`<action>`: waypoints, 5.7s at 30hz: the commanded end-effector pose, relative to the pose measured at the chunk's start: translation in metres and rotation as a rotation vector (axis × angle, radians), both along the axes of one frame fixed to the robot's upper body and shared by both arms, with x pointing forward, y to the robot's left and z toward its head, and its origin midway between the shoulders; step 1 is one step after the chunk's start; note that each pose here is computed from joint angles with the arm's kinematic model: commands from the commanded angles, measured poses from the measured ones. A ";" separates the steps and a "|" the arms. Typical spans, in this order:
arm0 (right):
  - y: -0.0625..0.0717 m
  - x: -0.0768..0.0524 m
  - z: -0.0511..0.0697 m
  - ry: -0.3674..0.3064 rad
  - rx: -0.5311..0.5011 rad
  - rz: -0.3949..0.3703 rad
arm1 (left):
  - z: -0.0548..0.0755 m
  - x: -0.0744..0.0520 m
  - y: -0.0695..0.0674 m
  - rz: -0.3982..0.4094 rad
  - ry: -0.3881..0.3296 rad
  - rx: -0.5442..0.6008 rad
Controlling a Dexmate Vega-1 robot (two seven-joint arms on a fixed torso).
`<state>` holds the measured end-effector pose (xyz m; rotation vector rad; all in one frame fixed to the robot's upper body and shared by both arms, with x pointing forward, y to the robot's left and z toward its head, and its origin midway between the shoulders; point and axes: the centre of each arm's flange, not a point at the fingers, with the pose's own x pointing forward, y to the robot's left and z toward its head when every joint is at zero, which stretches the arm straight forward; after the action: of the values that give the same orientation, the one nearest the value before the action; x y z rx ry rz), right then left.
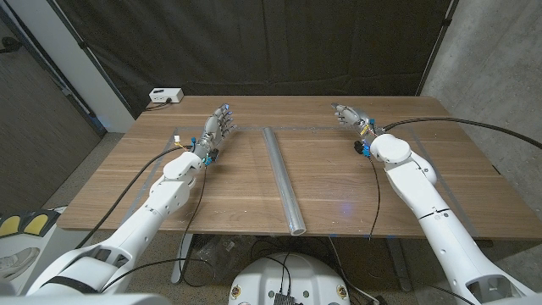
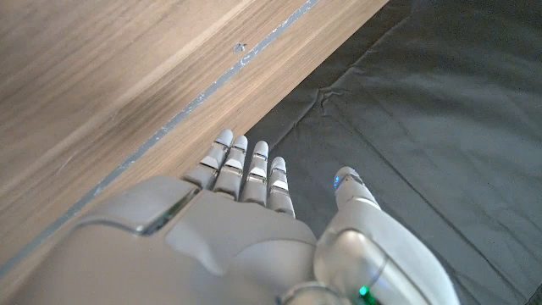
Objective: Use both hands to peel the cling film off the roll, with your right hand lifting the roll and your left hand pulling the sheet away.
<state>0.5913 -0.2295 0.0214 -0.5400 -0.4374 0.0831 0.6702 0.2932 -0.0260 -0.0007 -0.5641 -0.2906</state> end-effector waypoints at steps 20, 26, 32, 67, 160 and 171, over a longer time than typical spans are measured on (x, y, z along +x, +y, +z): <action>0.060 -0.063 0.015 0.077 -0.355 -0.242 | -0.002 0.000 0.000 -0.067 -0.002 0.036; 0.071 -0.070 0.015 0.106 -0.402 -0.273 | -0.003 0.000 0.003 -0.078 -0.001 0.041; 0.082 -0.075 0.014 0.134 -0.441 -0.284 | -0.005 -0.001 0.006 -0.091 0.000 0.045; 0.151 -0.088 0.002 0.240 -0.607 -0.262 | -0.014 0.000 0.017 -0.168 0.009 0.066; 0.252 -0.038 -0.038 0.507 -0.994 -0.497 | -0.018 0.001 0.030 -0.195 0.008 0.062; 0.257 -0.027 -0.049 0.475 -1.010 -0.542 | -0.018 0.003 0.032 -0.194 0.011 0.060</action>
<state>0.5549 0.0234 -0.0163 -1.5511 0.2736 -0.0651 0.6717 0.3240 -0.0443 0.0038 -0.5453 -0.4964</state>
